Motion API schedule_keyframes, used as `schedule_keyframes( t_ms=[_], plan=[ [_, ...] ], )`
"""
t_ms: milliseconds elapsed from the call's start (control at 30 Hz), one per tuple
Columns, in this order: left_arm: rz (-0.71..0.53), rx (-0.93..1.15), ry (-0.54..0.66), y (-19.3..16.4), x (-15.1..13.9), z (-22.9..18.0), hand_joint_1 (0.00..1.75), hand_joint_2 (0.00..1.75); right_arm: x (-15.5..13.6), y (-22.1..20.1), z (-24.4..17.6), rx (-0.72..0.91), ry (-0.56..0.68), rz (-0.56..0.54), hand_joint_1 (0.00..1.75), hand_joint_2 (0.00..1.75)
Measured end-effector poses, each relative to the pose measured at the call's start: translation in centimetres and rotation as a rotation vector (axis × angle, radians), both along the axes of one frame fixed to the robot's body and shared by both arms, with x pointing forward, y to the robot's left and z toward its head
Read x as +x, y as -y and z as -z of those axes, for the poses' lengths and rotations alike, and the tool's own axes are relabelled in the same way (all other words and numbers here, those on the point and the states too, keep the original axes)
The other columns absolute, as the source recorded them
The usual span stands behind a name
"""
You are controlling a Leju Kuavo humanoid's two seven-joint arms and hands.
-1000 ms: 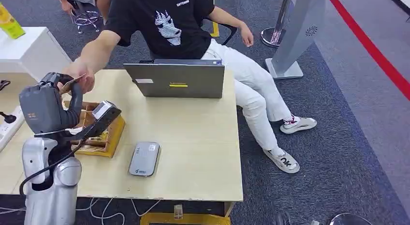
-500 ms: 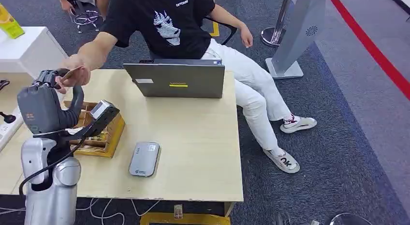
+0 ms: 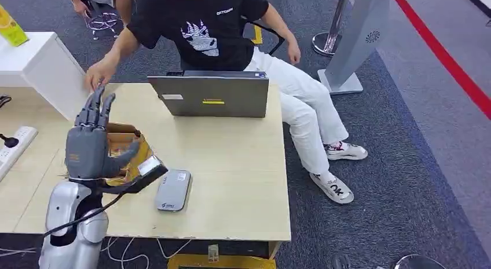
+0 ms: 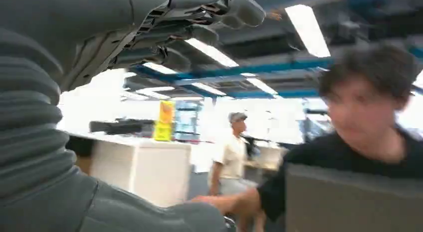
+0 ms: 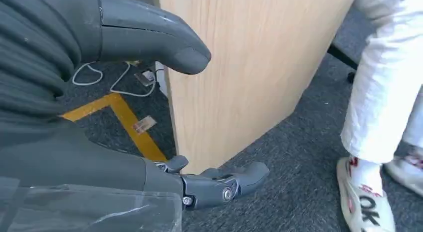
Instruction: Pass the card to the sensor for recognition and then transmit it.
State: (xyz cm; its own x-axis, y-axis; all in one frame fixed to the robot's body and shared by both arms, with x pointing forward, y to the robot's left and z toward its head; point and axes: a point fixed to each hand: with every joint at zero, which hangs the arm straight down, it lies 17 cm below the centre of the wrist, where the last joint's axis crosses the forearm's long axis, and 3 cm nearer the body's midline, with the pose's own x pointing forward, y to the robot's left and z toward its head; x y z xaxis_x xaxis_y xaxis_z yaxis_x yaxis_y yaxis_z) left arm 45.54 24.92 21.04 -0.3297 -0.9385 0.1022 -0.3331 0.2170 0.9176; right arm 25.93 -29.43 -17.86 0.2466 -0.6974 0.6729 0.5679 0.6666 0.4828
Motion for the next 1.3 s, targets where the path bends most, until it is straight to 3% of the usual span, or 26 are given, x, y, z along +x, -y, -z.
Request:
schedule_keyframes(
  t_ms=[200, 400, 1300],
  plan=[
    [0.026, 0.136, -0.154, -2.0, -1.3, 6.7, 0.0, 1.75, -0.5, 0.3, 0.2, 0.005, -0.004, 0.015, 0.0, 1.75],
    [0.003, 0.181, -0.217, -4.2, -2.3, 9.4, 0.0, 1.75, -0.7, 0.4, 0.3, 0.006, -0.007, 0.022, 0.0, 1.75],
    [-0.018, 0.211, -0.26, -5.9, -3.8, 11.4, 0.0, 1.75, -0.8, 0.5, 0.3, 0.006, -0.006, 0.026, 0.0, 1.75]
  ],
)
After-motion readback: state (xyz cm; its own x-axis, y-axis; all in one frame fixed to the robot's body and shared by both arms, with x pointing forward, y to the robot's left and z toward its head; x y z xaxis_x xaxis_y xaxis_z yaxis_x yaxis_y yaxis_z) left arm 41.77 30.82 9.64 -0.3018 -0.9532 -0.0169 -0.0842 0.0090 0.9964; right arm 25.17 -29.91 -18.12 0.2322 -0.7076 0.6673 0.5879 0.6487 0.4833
